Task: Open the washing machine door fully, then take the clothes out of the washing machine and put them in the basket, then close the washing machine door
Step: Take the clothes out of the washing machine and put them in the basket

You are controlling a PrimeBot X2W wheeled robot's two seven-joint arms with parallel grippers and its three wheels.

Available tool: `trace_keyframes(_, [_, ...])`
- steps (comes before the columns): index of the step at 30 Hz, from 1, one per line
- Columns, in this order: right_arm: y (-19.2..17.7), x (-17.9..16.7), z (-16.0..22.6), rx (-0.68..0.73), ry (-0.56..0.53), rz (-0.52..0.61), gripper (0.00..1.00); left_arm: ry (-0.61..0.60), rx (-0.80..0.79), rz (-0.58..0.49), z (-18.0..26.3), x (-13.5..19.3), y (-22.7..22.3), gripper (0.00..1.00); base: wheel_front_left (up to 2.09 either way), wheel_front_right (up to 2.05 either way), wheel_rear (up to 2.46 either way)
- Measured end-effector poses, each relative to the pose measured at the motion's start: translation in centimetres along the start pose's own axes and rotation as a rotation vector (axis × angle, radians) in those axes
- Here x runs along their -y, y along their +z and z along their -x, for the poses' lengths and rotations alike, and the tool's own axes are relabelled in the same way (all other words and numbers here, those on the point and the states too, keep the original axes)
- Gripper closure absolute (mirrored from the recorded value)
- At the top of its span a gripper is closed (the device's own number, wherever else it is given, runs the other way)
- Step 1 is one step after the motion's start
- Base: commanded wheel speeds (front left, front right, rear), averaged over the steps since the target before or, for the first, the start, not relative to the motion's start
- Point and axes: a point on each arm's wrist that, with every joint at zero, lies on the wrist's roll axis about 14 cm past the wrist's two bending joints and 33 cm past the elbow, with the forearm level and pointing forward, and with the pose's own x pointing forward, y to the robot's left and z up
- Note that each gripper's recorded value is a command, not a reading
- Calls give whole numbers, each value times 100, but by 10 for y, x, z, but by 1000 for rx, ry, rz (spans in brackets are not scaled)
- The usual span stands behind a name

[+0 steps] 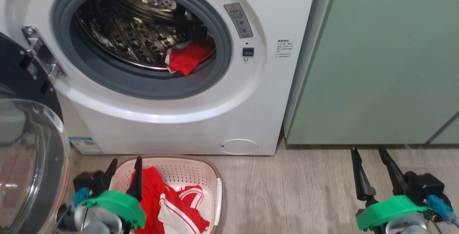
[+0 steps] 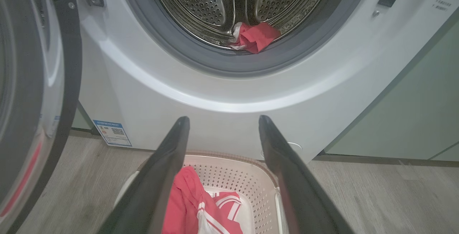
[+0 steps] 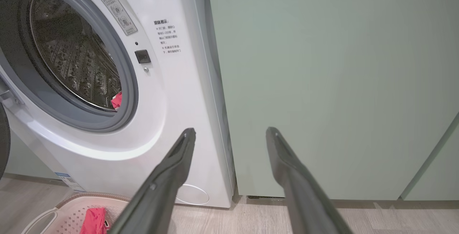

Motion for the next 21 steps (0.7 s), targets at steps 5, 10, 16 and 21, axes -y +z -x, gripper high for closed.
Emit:
trace_keyframes(5, [11, 1, 4, 36, -11, -4, 0, 19, 33, -5, 18, -7, 4, 0, 0, 0, 0])
trace_keyframes(10, [10, 5, 14, 40, -34, -14, 0, 9, 47, -19, 25, -5, 5, 0, 0, 0, 0])
trace_keyframes(16, [11, 9, 22, 46, -54, -20, 0, -10, 74, -25, 24, 1, 15, 0, 0, 0, 0])
trace_keyframes(21, [11, 10, 23, 47, -60, -23, 0, -15, 73, -25, 22, 3, 15, 0, 0, 0, 0])
